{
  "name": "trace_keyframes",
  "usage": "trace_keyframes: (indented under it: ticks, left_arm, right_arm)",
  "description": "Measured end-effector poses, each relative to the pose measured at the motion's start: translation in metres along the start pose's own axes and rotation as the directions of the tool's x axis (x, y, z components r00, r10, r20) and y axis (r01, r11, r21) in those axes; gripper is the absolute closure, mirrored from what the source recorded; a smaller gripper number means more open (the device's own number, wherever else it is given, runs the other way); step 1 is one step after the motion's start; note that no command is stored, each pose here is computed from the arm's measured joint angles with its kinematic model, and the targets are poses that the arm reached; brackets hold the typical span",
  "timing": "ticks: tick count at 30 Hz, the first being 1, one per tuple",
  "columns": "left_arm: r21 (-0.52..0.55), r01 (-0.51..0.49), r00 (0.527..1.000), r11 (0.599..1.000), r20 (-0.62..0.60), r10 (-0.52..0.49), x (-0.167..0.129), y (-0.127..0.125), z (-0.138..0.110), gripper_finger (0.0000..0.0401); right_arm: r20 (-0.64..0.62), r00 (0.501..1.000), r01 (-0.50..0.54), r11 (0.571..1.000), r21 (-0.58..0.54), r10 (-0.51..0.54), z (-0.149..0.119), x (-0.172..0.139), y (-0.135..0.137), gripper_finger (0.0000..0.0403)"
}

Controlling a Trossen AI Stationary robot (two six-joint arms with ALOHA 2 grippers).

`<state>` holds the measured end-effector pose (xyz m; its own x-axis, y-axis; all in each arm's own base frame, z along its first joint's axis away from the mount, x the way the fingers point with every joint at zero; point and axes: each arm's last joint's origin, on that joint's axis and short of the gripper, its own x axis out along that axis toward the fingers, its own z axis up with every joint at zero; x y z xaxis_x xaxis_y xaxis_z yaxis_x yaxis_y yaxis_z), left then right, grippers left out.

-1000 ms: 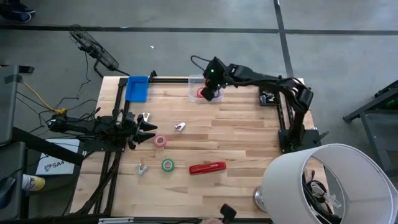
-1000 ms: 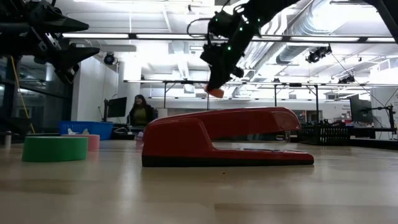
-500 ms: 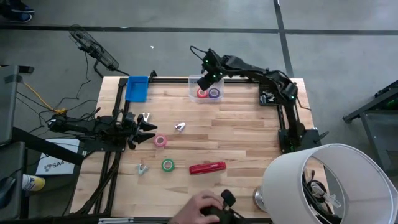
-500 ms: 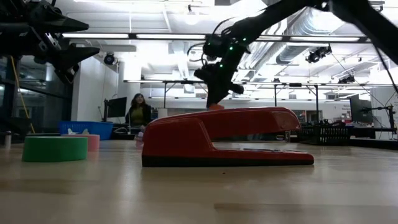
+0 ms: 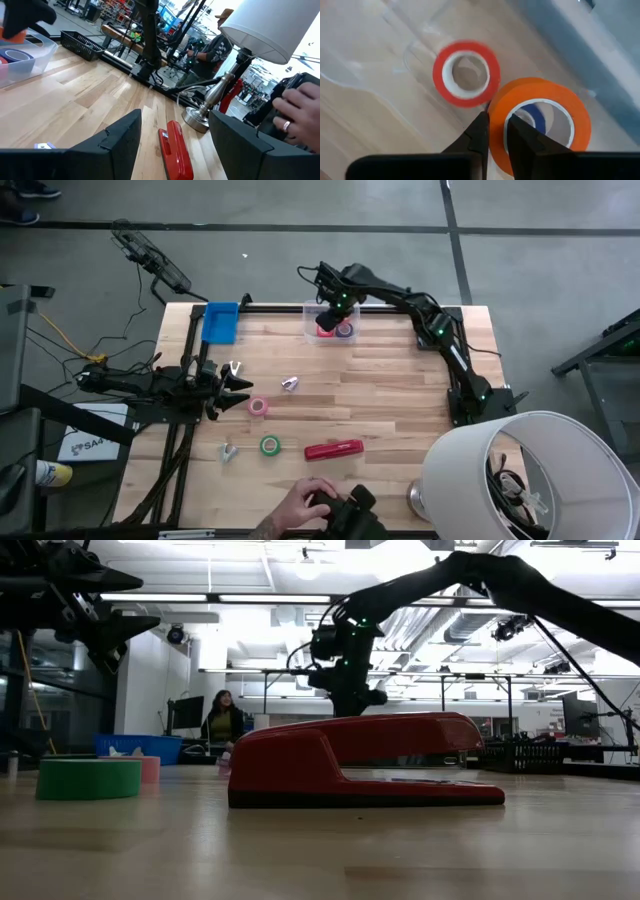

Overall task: Pick and place Stapler, Stapler remover, tape
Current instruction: Put the orange tape into the transparent bin

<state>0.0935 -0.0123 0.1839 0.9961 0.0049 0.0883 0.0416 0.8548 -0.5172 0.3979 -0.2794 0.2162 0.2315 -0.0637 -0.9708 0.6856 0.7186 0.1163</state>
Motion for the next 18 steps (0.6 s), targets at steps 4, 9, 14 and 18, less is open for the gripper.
trace_keyframes:
  ticks: [4, 9, 14, 18]
  left_arm:
    - [0.000, 0.000, 1.000, 1.000, 0.000, 0.000, 0.0000, 0.0000, 0.0001, 0.0172]
    - [0.000, 0.000, 1.000, 1.000, 0.000, 0.000, 0.0000, 0.0000, 0.0001, 0.0172]
    - [0.000, 0.000, 1.000, 1.000, 0.000, 0.000, 0.0000, 0.0000, -0.0001, 0.0172]
    - [0.000, 0.000, 1.000, 1.000, 0.000, 0.000, 0.0000, 0.0000, 0.0000, 0.0172]
  right_arm:
    - [-0.038, 0.999, 0.000, 1.000, 0.013, 0.000, -0.0039, 0.0058, -0.0006, 0.0354]
    - [-0.057, 0.998, 0.000, 1.000, 0.009, 0.001, -0.0060, 0.0063, -0.0001, 0.0357]
    - [-0.078, 0.997, 0.007, 1.000, 0.008, -0.007, -0.0083, 0.0063, 0.0014, 0.0362]
    - [-0.078, 0.997, 0.007, 1.000, -0.001, -0.007, -0.0090, 0.0067, 0.0057, 0.0357]
